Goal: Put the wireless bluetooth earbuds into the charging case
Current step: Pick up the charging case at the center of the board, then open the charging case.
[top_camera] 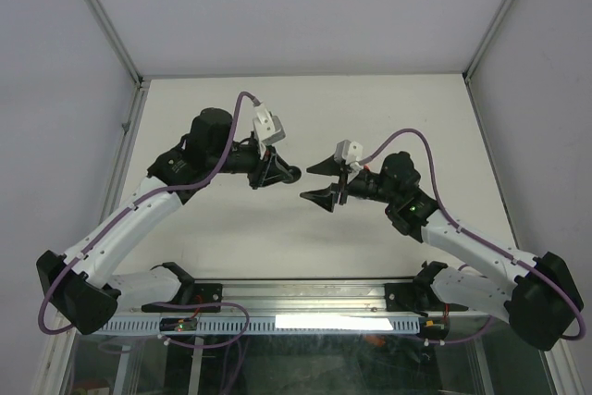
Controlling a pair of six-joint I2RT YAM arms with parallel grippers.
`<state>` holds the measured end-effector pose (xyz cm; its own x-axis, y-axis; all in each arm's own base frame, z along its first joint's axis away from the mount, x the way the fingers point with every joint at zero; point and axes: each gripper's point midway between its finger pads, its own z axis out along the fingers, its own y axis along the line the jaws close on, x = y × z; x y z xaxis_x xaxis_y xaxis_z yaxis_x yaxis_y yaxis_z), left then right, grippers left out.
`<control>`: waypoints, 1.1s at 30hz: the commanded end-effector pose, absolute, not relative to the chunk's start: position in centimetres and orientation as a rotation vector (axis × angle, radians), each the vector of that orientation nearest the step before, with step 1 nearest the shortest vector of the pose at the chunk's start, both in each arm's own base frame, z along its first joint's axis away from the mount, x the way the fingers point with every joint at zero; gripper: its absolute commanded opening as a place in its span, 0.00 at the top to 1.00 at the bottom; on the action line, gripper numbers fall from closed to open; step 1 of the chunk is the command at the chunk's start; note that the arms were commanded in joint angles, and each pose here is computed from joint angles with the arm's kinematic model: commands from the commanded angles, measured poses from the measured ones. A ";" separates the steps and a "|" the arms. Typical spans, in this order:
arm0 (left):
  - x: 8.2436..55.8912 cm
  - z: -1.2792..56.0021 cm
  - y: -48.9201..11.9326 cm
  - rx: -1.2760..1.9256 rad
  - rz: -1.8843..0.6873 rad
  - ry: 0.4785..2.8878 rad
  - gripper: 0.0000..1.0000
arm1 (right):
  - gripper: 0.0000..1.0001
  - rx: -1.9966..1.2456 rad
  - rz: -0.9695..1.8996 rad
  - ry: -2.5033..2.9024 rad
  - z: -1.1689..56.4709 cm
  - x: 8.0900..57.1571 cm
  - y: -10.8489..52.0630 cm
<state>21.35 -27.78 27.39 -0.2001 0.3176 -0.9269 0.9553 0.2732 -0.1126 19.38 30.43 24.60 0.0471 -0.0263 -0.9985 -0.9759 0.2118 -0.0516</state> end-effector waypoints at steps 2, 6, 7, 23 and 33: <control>20.7 30.1 -28.2 1.216 -0.956 1.537 1.00 | 0.36 -1.012 0.985 1.188 28.4 20.2 30.5; 20.2 30.4 -28.5 1.239 -0.989 1.516 1.00 | 0.36 -1.006 0.981 1.161 29.2 20.8 31.0; 20.0 30.4 -28.6 1.251 -1.004 1.507 1.00 | 0.36 -1.005 0.980 1.153 29.3 20.9 31.1; 18.8 30.6 -29.2 1.317 -1.082 1.443 1.00 | 0.54 -1.138 1.240 1.066 29.2 16.6 32.3; 18.5 30.8 -29.3 1.325 -1.097 1.424 1.00 | 0.74 -1.133 1.263 1.069 29.1 16.5 32.5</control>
<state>18.32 -28.69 28.69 -0.1581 0.2799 -0.9469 0.9865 0.0866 -0.1391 17.33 32.12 26.40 -0.0204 0.0777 -0.9968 -0.9991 0.0349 0.0232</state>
